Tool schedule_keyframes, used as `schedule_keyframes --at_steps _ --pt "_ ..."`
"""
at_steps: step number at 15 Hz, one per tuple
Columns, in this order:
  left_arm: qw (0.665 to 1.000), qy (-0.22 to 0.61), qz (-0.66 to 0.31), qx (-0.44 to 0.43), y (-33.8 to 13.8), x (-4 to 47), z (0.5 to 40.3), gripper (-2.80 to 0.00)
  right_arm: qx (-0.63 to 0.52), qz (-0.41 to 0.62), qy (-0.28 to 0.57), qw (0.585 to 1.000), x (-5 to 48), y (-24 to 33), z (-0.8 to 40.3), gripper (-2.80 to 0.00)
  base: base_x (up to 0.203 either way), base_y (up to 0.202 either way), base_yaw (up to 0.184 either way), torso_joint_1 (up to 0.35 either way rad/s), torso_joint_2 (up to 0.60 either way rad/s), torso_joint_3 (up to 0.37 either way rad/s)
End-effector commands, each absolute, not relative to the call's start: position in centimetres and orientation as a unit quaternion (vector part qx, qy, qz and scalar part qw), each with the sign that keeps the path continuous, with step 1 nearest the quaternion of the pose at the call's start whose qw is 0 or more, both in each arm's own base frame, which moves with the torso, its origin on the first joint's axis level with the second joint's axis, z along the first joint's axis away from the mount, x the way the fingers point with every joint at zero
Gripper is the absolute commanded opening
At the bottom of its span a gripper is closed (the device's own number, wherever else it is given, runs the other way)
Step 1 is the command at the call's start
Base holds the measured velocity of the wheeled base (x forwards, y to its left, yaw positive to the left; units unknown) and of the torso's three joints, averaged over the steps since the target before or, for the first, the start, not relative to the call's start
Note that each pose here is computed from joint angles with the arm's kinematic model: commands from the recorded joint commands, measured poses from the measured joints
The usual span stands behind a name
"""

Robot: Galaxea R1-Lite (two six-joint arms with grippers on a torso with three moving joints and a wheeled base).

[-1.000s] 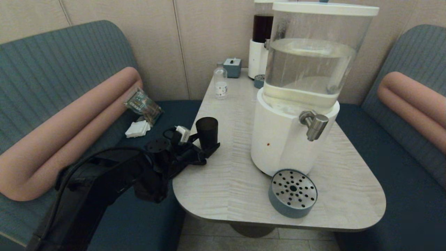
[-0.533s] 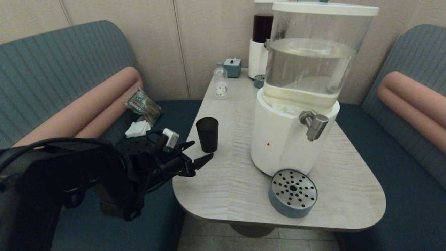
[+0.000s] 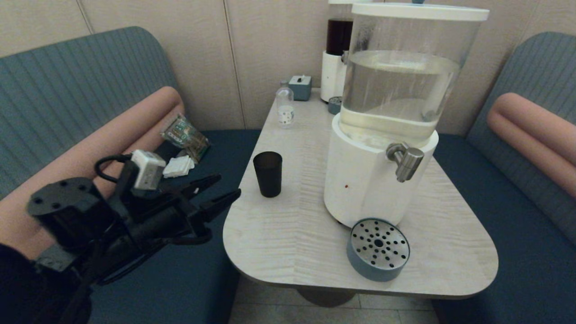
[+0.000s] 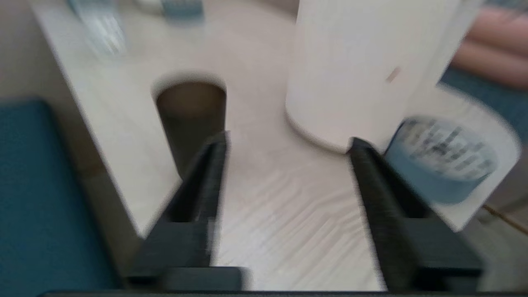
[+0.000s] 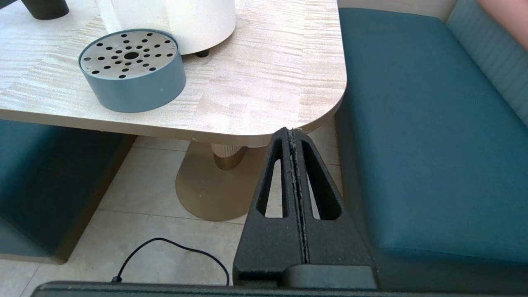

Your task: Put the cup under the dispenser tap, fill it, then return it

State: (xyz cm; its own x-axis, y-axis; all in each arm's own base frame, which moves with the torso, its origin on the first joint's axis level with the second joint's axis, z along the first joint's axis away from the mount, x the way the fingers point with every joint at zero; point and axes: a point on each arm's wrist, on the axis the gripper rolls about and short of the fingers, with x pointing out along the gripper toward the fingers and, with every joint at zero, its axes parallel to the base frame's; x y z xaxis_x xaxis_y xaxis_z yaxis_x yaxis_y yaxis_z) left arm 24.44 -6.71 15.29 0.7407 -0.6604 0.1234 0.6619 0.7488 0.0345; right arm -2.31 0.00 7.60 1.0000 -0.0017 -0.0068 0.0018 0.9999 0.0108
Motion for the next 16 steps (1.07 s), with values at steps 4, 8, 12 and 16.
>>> schedule_keyframes --at_steps 4,8,12,16 --pt "0.939 -0.212 -0.27 -0.006 -4.1 14.8 21.3 -2.8 0.005 -0.001 0.004 1.0 -2.3 0.0 7.6 -2.8 0.0 0.0 0.0 0.0 0.0 0.0" --pt "0.935 -0.303 -0.183 -0.033 -1.8 7.2 23.5 -2.8 0.005 -0.001 0.004 1.0 -2.3 0.0 7.6 -2.8 0.0 0.0 0.0 0.0 0.0 0.0" --pt "0.942 -0.316 -0.108 -0.025 -0.3 0.3 23.7 -2.8 0.005 -0.001 0.004 1.0 -2.3 0.0 7.6 -2.8 0.0 0.0 0.0 0.0 0.0 0.0" --pt "0.956 -0.289 -0.043 0.001 -0.5 -4.3 23.9 -2.8 0.005 -0.001 0.004 1.0 -2.3 0.0 7.6 -2.8 0.0 0.0 0.0 0.0 0.0 0.0"
